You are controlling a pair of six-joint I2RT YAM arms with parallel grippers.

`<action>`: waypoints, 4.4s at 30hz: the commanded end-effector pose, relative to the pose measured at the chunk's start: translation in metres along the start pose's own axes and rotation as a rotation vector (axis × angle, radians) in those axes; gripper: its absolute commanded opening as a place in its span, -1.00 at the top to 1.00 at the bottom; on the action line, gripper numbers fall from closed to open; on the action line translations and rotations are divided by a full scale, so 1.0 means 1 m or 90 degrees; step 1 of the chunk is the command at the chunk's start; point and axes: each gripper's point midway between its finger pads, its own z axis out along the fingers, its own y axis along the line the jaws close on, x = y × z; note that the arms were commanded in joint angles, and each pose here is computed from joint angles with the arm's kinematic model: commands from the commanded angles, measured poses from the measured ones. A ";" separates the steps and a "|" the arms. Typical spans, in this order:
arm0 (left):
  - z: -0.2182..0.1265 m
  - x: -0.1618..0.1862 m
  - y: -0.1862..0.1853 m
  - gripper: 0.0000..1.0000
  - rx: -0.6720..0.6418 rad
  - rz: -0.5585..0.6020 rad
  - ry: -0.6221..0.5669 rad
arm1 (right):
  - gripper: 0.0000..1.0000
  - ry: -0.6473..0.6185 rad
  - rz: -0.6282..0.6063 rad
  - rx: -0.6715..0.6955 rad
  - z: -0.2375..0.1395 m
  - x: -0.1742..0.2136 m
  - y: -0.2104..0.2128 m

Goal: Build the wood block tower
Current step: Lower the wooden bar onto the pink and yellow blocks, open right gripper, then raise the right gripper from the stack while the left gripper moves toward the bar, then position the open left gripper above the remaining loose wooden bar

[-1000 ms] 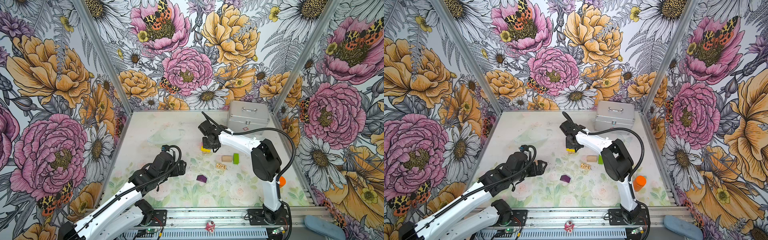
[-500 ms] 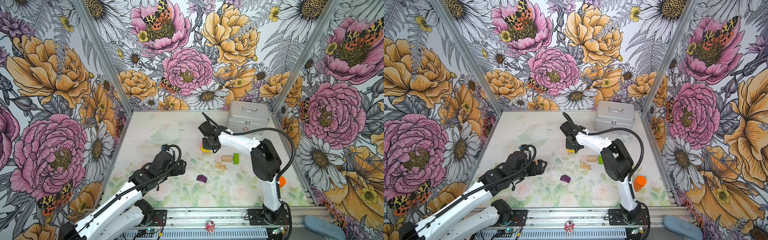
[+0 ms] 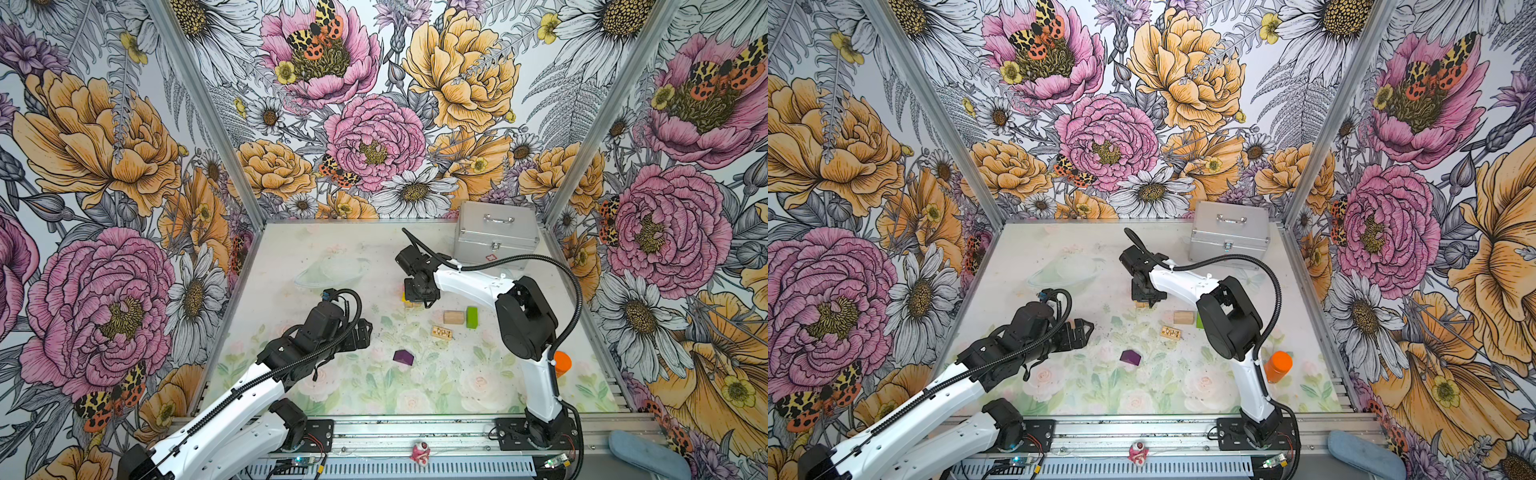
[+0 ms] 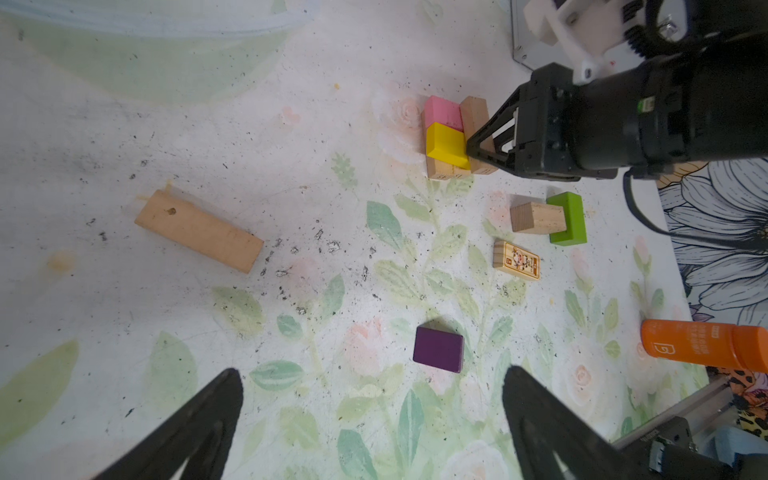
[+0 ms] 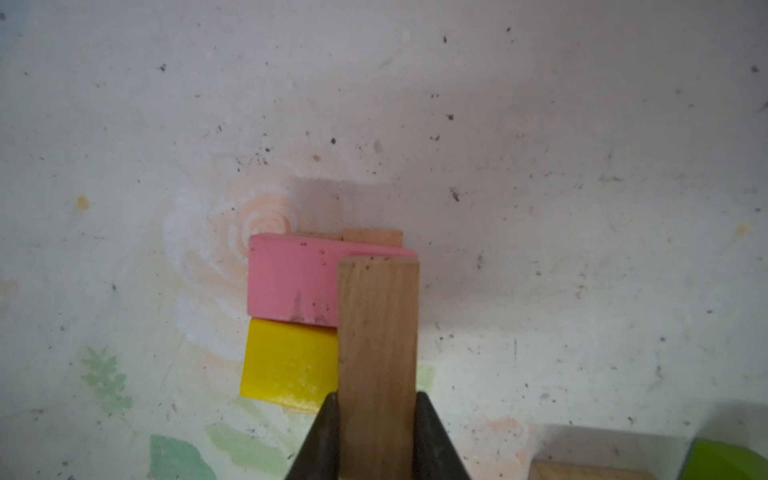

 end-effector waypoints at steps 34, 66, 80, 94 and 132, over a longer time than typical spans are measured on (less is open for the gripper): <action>0.000 -0.008 -0.004 -0.97 0.021 0.003 -0.016 | 0.13 -0.040 -0.002 -0.040 -0.023 -0.019 0.013; 0.005 0.017 0.039 -0.93 -0.127 -0.100 -0.032 | -0.14 -0.139 -0.054 -0.128 -0.151 0.031 -0.038; 0.027 0.023 0.054 -0.92 -0.203 -0.092 -0.007 | -0.24 -0.155 -0.093 -0.166 -0.165 0.062 -0.053; 0.056 0.005 0.079 -0.91 -0.228 -0.134 0.015 | -0.32 -0.147 -0.098 -0.171 -0.161 0.072 -0.057; 0.116 -0.011 0.112 -0.48 -0.296 -0.143 0.093 | -0.32 -0.155 -0.071 -0.163 -0.160 0.073 -0.081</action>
